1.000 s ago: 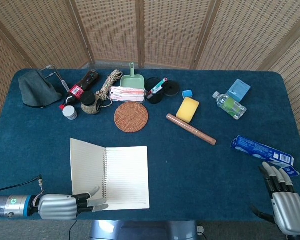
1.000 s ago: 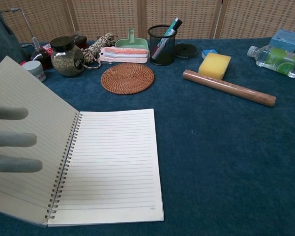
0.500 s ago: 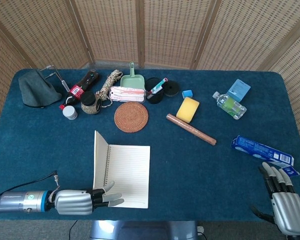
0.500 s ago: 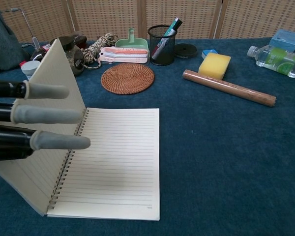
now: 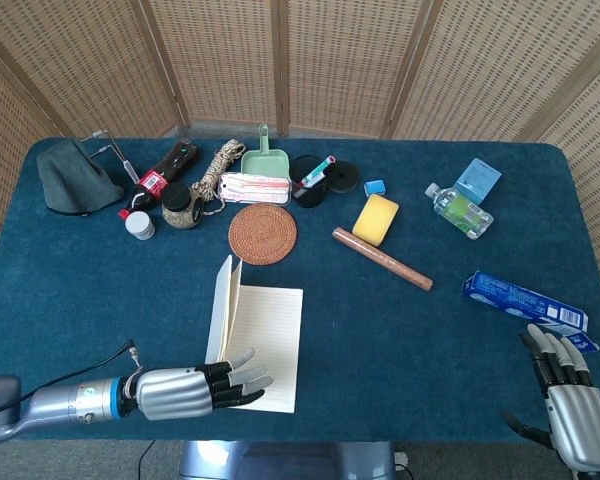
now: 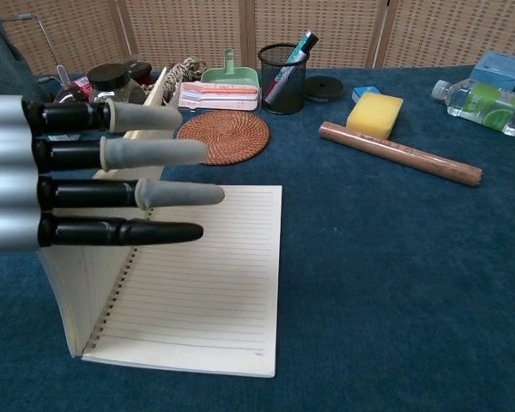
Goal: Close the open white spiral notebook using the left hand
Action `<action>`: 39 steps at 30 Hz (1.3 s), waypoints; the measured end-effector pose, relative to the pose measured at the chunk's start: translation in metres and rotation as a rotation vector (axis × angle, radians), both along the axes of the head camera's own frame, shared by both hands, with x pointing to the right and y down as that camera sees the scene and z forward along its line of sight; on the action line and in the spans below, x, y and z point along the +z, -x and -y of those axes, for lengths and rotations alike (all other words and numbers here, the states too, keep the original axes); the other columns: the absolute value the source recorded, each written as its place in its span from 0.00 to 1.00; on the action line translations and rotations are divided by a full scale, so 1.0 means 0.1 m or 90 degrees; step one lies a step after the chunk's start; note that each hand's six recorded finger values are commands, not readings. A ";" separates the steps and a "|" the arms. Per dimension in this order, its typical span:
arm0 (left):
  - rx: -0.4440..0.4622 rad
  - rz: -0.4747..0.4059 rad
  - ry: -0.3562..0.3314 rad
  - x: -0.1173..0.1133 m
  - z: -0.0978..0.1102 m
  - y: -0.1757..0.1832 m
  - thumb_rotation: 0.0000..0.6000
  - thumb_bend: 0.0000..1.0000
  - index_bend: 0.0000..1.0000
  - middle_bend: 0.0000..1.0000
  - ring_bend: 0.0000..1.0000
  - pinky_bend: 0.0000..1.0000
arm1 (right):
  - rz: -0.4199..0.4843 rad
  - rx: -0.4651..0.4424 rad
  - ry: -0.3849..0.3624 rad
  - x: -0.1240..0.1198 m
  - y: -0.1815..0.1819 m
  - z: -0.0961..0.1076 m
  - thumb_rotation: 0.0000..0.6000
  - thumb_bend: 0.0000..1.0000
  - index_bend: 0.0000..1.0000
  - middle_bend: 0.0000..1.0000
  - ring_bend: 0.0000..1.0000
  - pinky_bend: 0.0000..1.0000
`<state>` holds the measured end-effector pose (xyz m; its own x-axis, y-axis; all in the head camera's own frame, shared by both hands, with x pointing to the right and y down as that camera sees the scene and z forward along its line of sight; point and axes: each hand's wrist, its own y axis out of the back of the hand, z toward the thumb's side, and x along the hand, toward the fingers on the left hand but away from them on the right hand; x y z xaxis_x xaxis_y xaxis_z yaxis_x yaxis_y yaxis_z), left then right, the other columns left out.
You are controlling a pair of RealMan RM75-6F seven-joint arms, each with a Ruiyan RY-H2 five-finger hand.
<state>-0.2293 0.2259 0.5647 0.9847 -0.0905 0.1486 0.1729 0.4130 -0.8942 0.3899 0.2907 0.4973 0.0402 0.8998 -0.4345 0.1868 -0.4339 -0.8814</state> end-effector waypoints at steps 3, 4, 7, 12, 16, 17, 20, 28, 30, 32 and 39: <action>-0.036 -0.016 0.007 -0.01 0.02 -0.06 1.00 0.28 0.00 0.00 0.00 0.09 | -0.001 0.001 -0.001 0.00 0.00 0.00 1.00 0.00 0.00 0.00 0.00 0.00; -0.047 -0.022 0.009 -0.01 0.02 -0.08 1.00 0.27 0.00 0.00 0.00 0.09 | -0.001 0.002 -0.001 0.00 0.00 0.00 1.00 0.00 0.00 0.00 0.00 0.00; -0.078 -0.045 0.009 -0.01 0.05 -0.17 1.00 0.24 0.00 0.00 0.00 0.09 | -0.002 0.001 0.001 0.01 0.00 0.00 1.00 0.00 0.00 0.00 0.00 0.00; -0.121 -0.075 0.020 0.03 0.09 -0.32 1.00 0.24 0.00 0.00 0.00 0.08 | -0.001 0.002 0.001 0.00 0.00 0.00 1.00 0.00 0.00 0.00 0.00 0.00; -0.157 -0.090 0.024 0.02 0.16 -0.31 1.00 0.24 0.00 0.00 0.00 0.08 | -0.001 0.004 0.000 0.00 -0.02 0.02 1.00 0.00 0.00 0.00 0.00 0.00; -0.166 -0.093 0.027 0.02 0.17 -0.31 1.00 0.24 0.00 0.00 0.00 0.08 | -0.001 0.004 0.001 0.00 -0.02 0.02 1.00 0.00 0.00 0.00 0.00 0.00; -0.191 -0.101 0.040 0.05 0.21 -0.31 1.00 0.24 0.00 0.00 0.00 0.08 | -0.001 0.001 0.003 0.01 -0.01 0.01 1.00 0.00 0.00 0.00 0.00 0.00; -0.231 -0.107 0.077 0.29 0.16 -0.34 1.00 0.24 0.00 0.00 0.00 0.08 | -0.003 0.003 0.002 0.01 -0.02 0.01 1.00 0.00 0.00 0.00 0.00 0.00; -0.243 -0.105 0.085 0.37 0.16 -0.34 1.00 0.24 0.00 0.00 0.00 0.08 | -0.003 0.004 0.002 0.01 -0.02 0.01 1.00 0.00 0.00 0.00 0.00 0.00; -0.254 -0.101 0.090 0.43 0.16 -0.32 1.00 0.24 0.00 0.00 0.00 0.08 | -0.003 0.005 0.002 0.01 -0.03 0.02 1.00 0.00 0.00 0.00 0.00 0.00; -0.309 -0.067 0.105 0.68 0.27 -0.13 1.00 0.24 0.00 0.00 0.00 0.09 | 0.000 0.003 0.003 0.00 -0.02 0.01 1.00 0.00 0.00 0.00 0.00 0.00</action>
